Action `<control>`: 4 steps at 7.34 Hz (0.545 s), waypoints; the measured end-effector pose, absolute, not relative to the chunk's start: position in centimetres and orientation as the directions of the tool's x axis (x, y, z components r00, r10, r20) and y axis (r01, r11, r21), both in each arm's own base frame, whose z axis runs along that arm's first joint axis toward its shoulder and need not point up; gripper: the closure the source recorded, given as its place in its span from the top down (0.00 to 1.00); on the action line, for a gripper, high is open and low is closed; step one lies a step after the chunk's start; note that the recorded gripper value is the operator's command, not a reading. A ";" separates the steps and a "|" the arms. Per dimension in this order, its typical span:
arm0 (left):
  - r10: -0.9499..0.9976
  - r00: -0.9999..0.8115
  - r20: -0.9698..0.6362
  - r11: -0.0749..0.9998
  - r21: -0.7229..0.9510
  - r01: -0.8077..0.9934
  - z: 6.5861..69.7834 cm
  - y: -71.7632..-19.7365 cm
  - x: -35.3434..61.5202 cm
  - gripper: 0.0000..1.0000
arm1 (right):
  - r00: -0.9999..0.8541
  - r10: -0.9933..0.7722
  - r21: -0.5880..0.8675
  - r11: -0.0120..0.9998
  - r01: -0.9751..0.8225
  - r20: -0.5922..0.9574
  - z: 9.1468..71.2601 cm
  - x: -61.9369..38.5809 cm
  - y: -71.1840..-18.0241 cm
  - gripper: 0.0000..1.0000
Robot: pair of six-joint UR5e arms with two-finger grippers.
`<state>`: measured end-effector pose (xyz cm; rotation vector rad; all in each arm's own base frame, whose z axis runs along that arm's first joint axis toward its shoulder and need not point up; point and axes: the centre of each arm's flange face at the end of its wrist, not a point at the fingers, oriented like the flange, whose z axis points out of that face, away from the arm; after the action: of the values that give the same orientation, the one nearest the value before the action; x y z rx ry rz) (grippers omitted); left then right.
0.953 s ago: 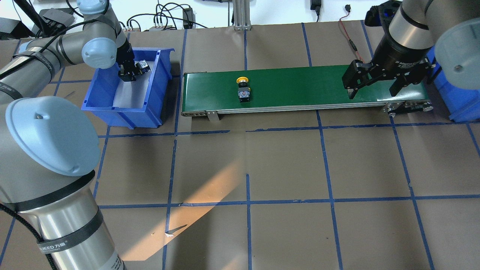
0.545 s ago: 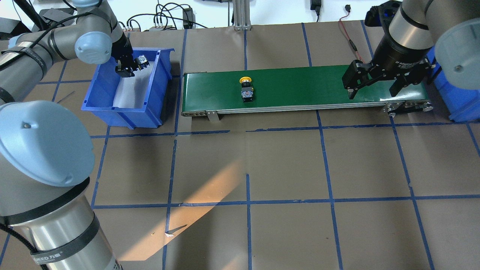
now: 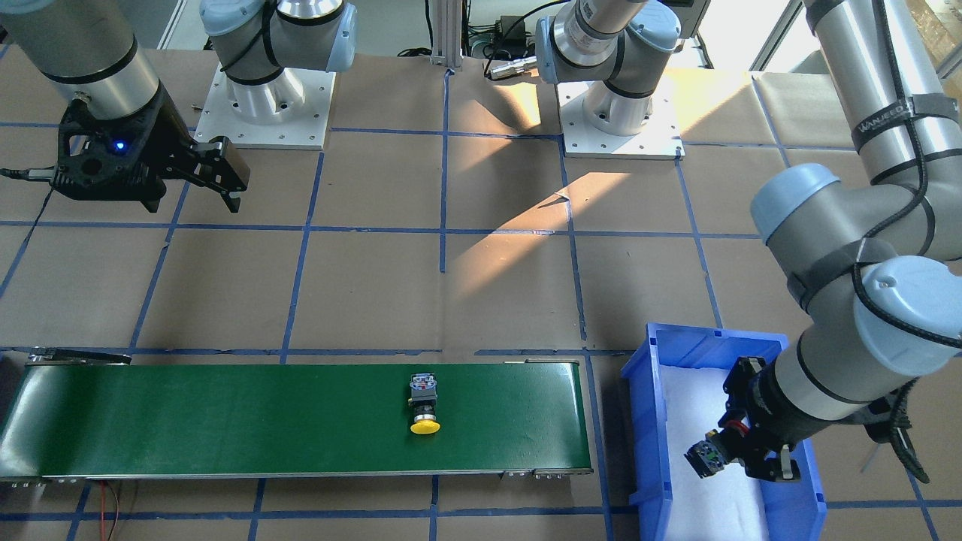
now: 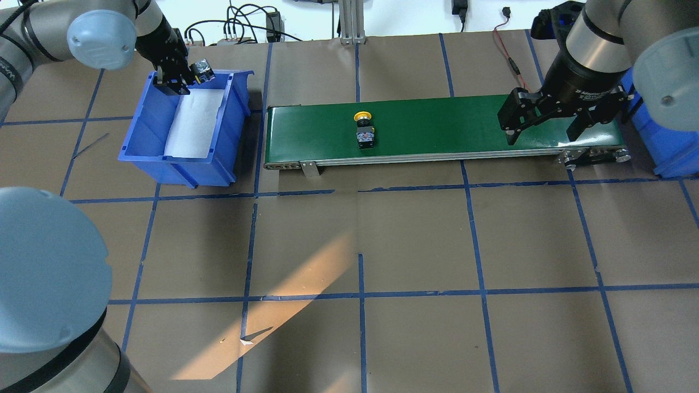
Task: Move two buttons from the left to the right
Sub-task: 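Lift the red button out of the blue bin with the left gripper, then carry the red button over the belt end nearest the bin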
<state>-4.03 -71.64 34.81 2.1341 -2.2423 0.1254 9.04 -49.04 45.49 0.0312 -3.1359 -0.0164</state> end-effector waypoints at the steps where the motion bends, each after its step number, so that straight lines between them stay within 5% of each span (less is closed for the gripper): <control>1: -0.992 -0.097 0.082 0.095 -0.027 -0.995 35.2 -70.8 -7.2 0.22 | -1.000 -0.020 0.011 1.000 -0.020 0.006 45.5 9.0 -49.1 1.00; 4: -0.974 -0.219 0.060 0.219 -0.011 -0.976 33.3 -68.8 -15.4 0.22 | -1.000 -0.021 0.011 1.000 -0.021 0.007 45.5 9.0 -49.1 1.00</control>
<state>-15.42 -68.84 33.29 1.9371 -2.4209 0.0709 9.02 -49.08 45.47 0.0330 -3.1347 -0.0171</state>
